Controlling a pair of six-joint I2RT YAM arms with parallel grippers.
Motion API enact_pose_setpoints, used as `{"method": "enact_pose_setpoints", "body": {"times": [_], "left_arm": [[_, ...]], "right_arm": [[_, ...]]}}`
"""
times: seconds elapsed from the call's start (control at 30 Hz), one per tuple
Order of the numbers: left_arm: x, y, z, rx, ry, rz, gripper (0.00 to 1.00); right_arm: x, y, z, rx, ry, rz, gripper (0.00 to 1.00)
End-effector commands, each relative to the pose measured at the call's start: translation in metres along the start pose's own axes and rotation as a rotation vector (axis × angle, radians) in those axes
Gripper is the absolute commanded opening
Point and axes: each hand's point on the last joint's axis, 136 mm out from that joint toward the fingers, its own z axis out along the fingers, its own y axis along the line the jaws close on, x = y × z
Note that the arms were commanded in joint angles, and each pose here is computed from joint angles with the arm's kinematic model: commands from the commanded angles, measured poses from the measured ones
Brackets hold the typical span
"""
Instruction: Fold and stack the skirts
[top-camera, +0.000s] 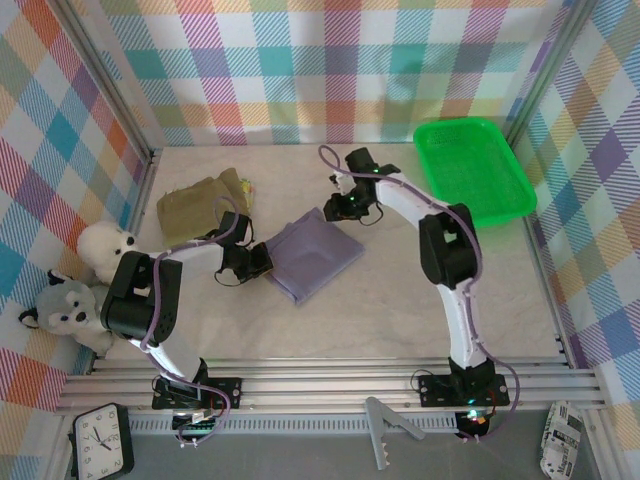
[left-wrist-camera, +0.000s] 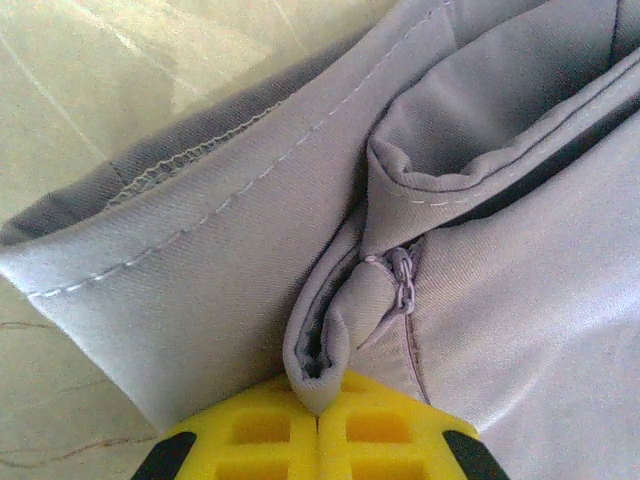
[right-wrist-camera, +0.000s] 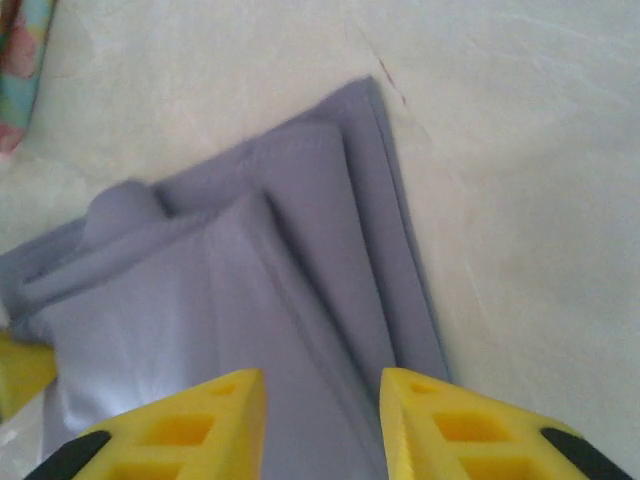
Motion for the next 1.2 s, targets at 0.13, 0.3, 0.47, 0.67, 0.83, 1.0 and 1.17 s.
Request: {"method": "enact_pose_setpoints", "body": {"times": [0.13,0.3,0.47,0.67,0.83,1.0,1.17], "left_arm": [[0.019,0.043,0.01,-0.153,0.1,-0.036,0.0],[0.017,0.04,0.012,-0.151,0.112,-0.017,0.0],[0.015,0.043,0.011,-0.182,0.126,-0.006,0.0],[0.016,0.031,0.021,-0.188,0.157,0.028,0.0],[0.014,0.006,0.037,-0.191,0.187,0.099,0.0],[-0.005,-0.015,0.037,-0.199,0.18,0.172,0.0],[-0.02,-0.031,0.008,-0.218,0.14,0.197,0.2]], "right_arm": [[0.043,0.025,-0.025,-0.018,-0.099,0.04,0.04],[0.075,0.034,0.012,-0.009,0.029,0.046,0.0],[0.108,0.004,0.03,0.132,0.12,0.178,0.0],[0.163,-0.014,0.022,0.191,0.175,0.389,0.0],[0.193,-0.014,0.006,0.171,0.13,0.545,0.0],[0.174,-0.008,-0.02,0.122,-0.019,0.594,0.0],[0.135,0.0,-0.04,0.029,-0.185,0.634,0.02]]}}
